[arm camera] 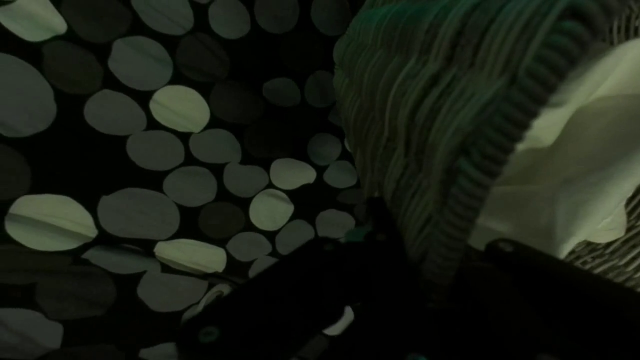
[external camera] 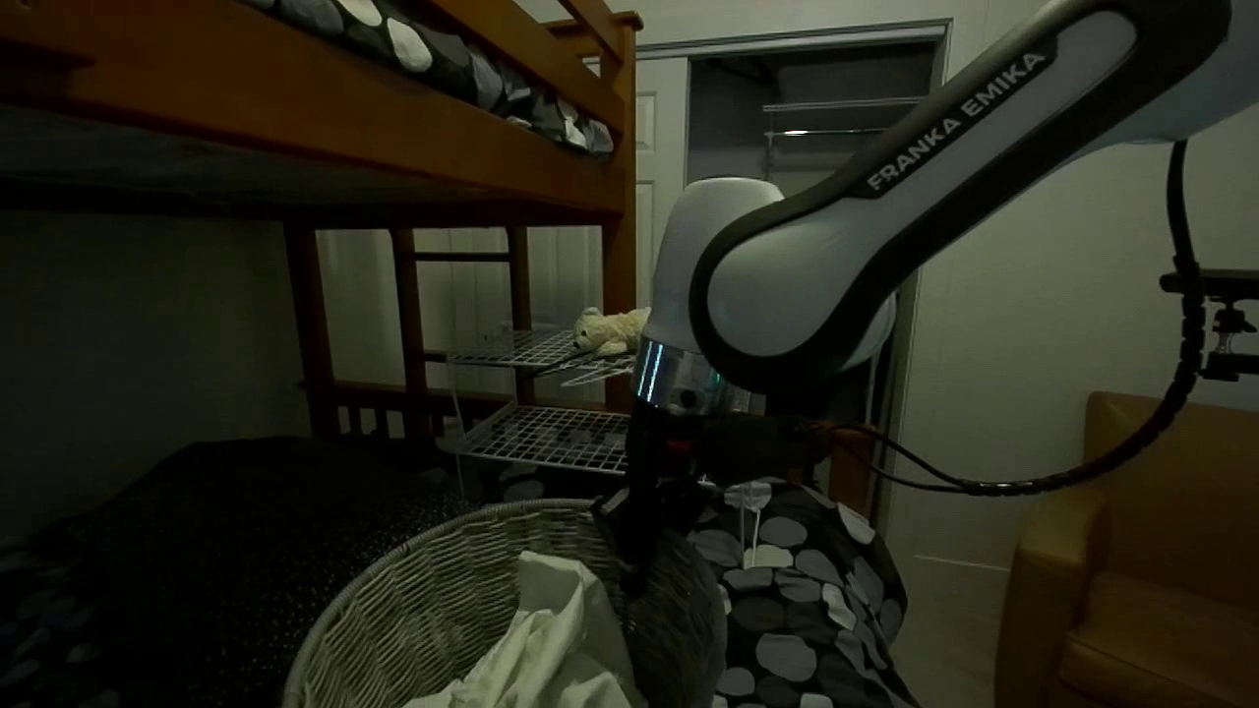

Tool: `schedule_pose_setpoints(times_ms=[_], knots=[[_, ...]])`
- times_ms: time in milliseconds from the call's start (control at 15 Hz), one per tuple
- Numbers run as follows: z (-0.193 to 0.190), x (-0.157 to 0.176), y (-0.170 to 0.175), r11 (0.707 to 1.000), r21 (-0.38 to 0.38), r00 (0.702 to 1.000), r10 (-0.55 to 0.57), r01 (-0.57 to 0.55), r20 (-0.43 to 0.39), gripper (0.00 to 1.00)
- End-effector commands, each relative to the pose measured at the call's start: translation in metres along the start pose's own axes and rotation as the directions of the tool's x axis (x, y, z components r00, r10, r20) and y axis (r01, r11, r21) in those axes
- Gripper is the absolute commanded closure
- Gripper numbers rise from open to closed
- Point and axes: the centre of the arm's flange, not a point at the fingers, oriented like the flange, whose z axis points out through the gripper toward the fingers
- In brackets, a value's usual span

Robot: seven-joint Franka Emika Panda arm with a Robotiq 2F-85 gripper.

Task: Pick up the basket and move it forward on the table

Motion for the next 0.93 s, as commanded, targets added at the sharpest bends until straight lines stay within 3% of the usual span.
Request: schedule_pose_setpoints(times_ms=[0, 200, 533, 600, 667, 800, 867], knots=[[0.000, 0.024, 0.000, 0.986, -0.079, 0.987, 0.143, -0.149, -0.080, 0.98], [0.014, 0.057, 0.023, 0.950, -0.153, 0.958, 0.256, -0.274, -0.128, 0.98], [-0.007, 0.120, 0.046, 0.868, -0.086, 0.857, 0.460, -0.489, -0.232, 0.98], [-0.015, 0.122, 0.043, 0.885, -0.057, 0.864, 0.434, -0.462, -0.254, 0.98], [0.001, 0.098, 0.057, 0.891, -0.106, 0.889, 0.417, -0.441, -0.192, 0.91], [-0.005, 0.113, 0.055, 0.889, -0.082, 0.880, 0.425, -0.450, -0.212, 0.91], [-0.005, 0.115, 0.053, 0.890, -0.078, 0.880, 0.424, -0.449, -0.214, 0.98]])
